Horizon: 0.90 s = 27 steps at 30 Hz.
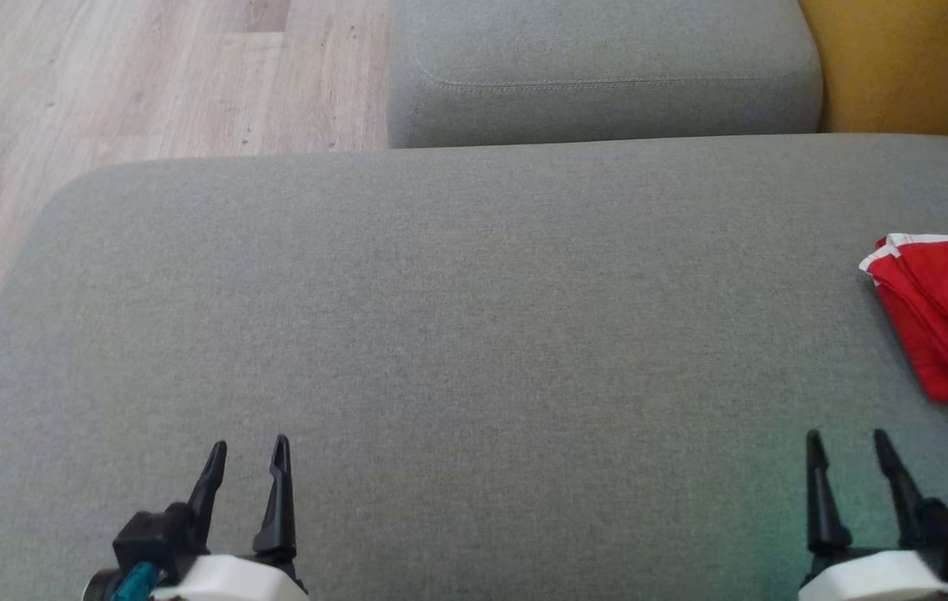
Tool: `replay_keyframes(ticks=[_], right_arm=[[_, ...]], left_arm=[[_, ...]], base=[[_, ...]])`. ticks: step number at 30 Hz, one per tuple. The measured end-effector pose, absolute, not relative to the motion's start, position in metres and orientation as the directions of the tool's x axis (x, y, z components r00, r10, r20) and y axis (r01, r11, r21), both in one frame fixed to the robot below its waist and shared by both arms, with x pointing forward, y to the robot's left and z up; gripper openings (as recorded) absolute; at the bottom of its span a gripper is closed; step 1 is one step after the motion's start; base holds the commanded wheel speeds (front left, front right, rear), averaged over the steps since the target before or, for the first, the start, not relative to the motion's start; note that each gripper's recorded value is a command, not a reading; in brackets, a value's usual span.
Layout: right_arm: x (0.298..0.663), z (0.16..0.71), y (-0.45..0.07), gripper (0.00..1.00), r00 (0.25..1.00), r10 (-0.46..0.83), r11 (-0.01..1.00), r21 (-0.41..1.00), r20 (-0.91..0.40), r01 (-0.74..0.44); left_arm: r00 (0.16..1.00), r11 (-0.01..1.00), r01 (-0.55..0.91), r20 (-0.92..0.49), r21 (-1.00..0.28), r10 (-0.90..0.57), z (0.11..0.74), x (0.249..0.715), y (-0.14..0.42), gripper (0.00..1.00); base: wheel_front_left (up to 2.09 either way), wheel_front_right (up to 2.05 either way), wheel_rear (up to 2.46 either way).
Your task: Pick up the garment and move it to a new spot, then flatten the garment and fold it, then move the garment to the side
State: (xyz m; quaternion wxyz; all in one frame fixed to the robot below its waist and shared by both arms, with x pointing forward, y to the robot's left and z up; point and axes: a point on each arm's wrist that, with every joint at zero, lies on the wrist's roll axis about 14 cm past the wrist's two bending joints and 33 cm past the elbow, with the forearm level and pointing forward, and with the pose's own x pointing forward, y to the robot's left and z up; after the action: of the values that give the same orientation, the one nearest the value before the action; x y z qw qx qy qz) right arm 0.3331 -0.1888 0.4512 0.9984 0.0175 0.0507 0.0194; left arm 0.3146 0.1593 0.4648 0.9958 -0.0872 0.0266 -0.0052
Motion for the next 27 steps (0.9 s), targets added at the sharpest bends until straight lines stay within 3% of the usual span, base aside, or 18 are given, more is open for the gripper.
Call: replay_keyframes(ticks=[8,9,16,27], right_arm=[[0.333,0.458,-0.178,1.00,0.994,0.072,0.997,0.041,-0.077,-0.069],[0.335,0.463,-0.176,0.00,0.995,0.077,0.996,0.042,-0.060,-0.075],[0.319,0.429,-0.176,0.00,0.982,0.074,0.996,0.070,-0.174,-0.063],[0.319,0.428,-0.182,0.00,0.981,0.037,0.979,0.206,-0.190,0.003]], left_arm=[[0.999,0.986,0.015,-0.044,-0.166,-0.023,0.467,0.315,0.158,1.00],[0.999,0.986,0.009,-0.042,-0.165,-0.016,0.468,0.315,0.159,0.00],[0.985,0.983,-0.021,-0.171,-0.183,-0.011,0.430,0.295,0.160,0.00],[0.980,0.950,-0.065,-0.200,-0.307,0.003,0.426,0.298,0.162,0.00]], base=[[0.00,0.00,0.00],[0.00,0.00,0.00],[0.00,0.00,0.00],[0.00,0.00,0.00]])
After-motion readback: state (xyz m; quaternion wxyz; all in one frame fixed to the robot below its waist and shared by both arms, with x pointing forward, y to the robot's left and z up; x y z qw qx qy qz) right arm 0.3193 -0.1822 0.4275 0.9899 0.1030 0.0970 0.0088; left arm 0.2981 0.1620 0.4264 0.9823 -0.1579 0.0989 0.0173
